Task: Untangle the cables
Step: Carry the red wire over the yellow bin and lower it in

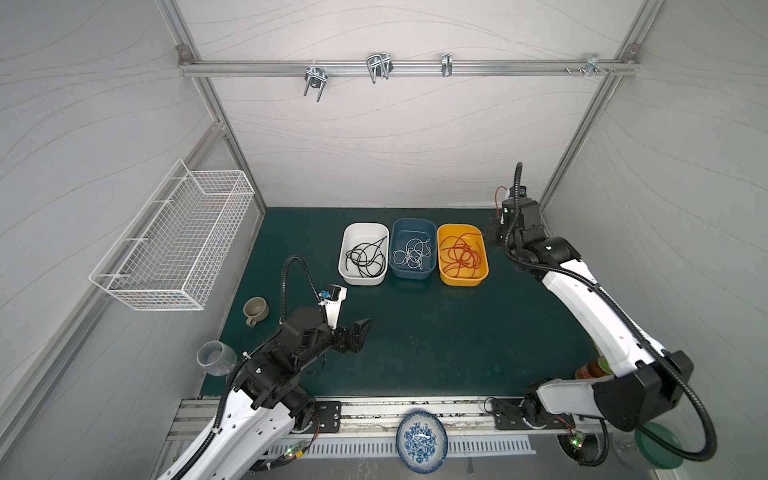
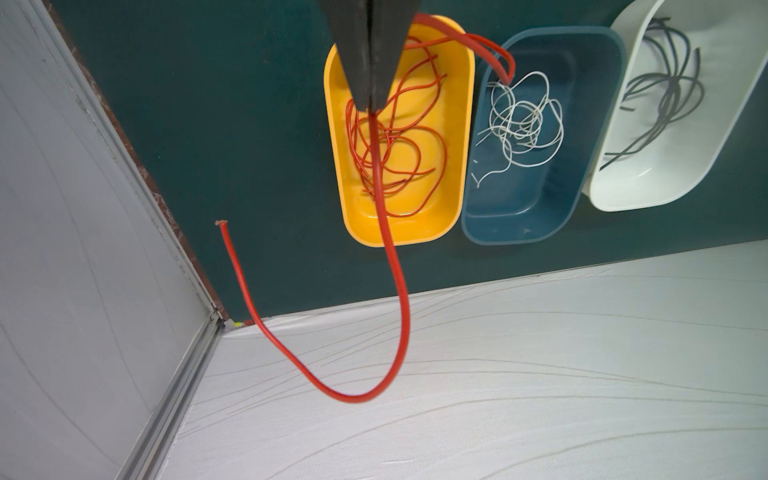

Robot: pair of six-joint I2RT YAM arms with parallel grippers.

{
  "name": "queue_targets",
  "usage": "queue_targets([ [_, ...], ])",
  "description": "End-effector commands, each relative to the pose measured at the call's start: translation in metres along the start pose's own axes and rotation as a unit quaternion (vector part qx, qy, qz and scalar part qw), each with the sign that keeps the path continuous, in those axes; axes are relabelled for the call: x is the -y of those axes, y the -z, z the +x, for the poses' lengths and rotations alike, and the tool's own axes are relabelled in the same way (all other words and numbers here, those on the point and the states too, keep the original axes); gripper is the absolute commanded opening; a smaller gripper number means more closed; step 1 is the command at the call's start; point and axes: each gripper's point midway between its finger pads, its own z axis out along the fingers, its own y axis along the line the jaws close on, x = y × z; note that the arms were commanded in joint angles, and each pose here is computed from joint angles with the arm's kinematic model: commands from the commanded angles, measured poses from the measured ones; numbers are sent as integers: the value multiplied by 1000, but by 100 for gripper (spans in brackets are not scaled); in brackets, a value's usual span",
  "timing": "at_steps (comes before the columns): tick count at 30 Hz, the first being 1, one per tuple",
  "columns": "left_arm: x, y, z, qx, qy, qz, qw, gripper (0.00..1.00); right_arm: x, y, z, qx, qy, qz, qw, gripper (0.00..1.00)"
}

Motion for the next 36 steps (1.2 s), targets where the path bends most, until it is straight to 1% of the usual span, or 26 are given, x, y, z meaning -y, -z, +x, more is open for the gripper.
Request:
queue_targets([
  [1, 5, 4, -15, 24, -5, 7, 1000, 99, 3, -6, -18, 26, 8, 19, 999, 0],
  [14, 5, 4, -14, 23, -5, 7, 1000, 99, -15, -57, 27, -39, 19, 12, 999, 0],
  [19, 5, 4, -15, 23, -5, 7, 1000, 99, -22, -75, 52, -77, 16, 2, 997, 0],
  [26, 5, 4, -15, 24, -5, 7, 1000, 99, -38, -86, 81, -114, 18, -17, 993, 0],
  [36, 5, 5, -15, 25, -5, 7, 1000, 99, -50, -103, 125, -177, 9, -41, 983, 0],
])
